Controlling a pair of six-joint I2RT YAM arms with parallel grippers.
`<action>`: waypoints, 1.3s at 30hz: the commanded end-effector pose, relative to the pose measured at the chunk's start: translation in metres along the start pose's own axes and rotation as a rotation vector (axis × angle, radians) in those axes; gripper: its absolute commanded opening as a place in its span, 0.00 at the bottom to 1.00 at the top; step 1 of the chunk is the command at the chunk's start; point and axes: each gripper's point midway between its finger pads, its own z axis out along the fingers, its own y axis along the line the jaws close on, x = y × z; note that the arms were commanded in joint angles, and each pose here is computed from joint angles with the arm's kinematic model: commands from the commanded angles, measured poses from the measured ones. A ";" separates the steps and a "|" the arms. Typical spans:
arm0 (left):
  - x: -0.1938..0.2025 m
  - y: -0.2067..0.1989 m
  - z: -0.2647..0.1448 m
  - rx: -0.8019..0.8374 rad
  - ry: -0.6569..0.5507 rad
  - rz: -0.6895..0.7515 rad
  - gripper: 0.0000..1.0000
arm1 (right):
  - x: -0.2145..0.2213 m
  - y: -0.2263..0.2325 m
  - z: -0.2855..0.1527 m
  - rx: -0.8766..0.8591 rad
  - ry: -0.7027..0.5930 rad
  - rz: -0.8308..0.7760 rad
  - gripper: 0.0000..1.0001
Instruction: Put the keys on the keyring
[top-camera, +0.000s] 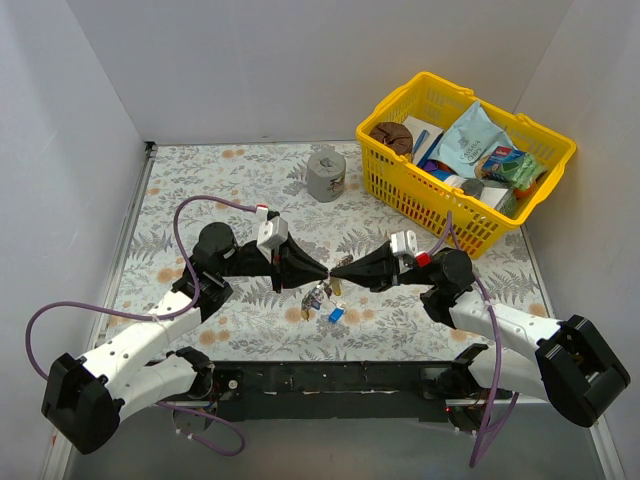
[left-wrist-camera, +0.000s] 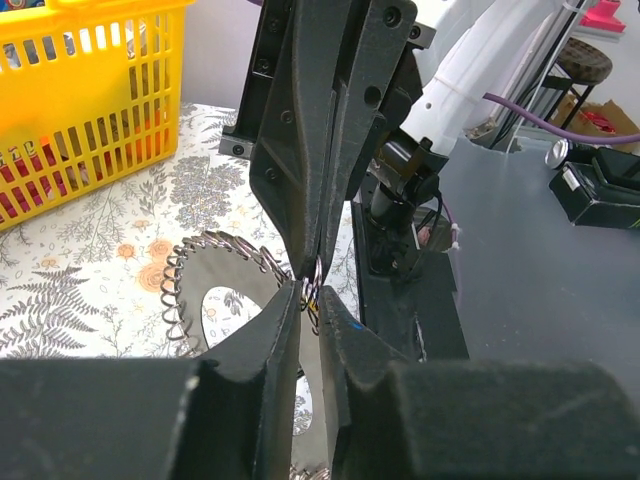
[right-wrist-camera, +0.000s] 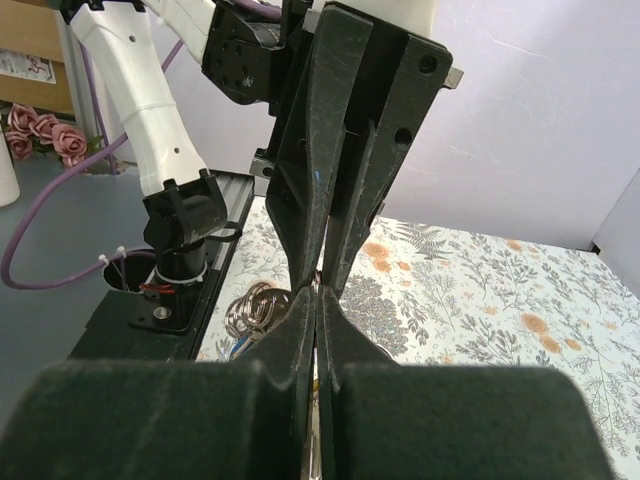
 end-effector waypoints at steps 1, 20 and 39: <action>-0.022 0.001 0.000 -0.024 -0.043 0.049 0.06 | -0.017 0.002 0.001 -0.006 -0.056 -0.081 0.01; -0.033 0.020 -0.003 -0.140 0.039 0.061 0.00 | -0.014 -0.007 -0.001 0.061 -0.032 -0.036 0.46; -0.022 0.042 -0.020 -0.266 0.315 0.026 0.00 | 0.003 -0.035 0.008 0.105 0.189 0.051 0.86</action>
